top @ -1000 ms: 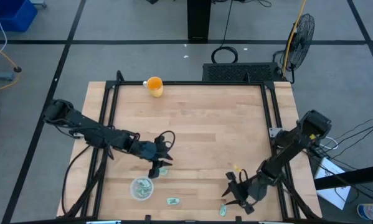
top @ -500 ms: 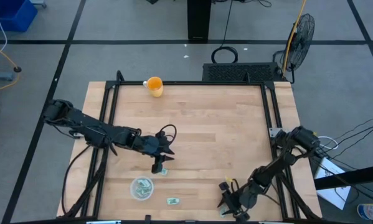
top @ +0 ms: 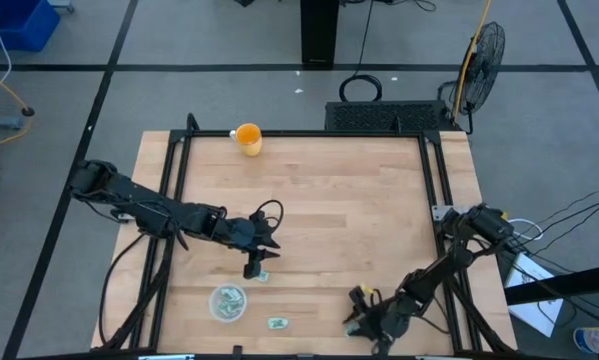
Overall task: Pick and place Stevia / Truvia into bins
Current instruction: Put the stevia packet into the transparent container
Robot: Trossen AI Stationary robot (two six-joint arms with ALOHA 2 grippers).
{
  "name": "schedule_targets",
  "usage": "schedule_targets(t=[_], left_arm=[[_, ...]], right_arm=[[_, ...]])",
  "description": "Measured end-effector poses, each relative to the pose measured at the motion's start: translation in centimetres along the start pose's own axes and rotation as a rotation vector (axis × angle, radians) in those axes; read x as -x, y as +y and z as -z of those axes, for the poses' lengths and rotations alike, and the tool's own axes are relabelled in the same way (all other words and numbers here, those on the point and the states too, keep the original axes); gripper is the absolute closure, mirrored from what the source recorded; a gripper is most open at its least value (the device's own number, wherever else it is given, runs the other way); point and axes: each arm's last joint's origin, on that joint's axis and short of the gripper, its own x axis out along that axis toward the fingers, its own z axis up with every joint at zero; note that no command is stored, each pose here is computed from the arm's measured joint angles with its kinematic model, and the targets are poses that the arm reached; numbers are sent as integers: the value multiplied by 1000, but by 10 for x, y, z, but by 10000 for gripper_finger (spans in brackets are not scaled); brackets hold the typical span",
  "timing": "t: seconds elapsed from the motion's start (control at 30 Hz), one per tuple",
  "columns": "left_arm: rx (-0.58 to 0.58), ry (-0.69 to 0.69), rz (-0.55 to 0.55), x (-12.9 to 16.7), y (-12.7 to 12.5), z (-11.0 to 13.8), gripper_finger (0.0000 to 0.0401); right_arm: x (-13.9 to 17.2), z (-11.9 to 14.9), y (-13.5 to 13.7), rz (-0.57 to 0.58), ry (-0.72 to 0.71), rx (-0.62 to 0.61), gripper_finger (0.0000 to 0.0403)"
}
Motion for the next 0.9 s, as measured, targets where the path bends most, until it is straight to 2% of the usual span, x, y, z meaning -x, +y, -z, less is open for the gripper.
schedule_targets(t=[0.23,0.53,0.7,0.9], left_arm=[[-1,0,0,0,0,0,286],[-1,0,-1,0,0,0,286],[-1,-13,3,0,0,-1,286],[38,-59,24,0,-4,-5,286]], right_arm=[[-8,1,-26,81,21,-104,264],[-18,3,-62,2,51,-144,302],[-21,1,-79,1,22,-117,334],[-15,-8,-107,74,-36,-26,381]])
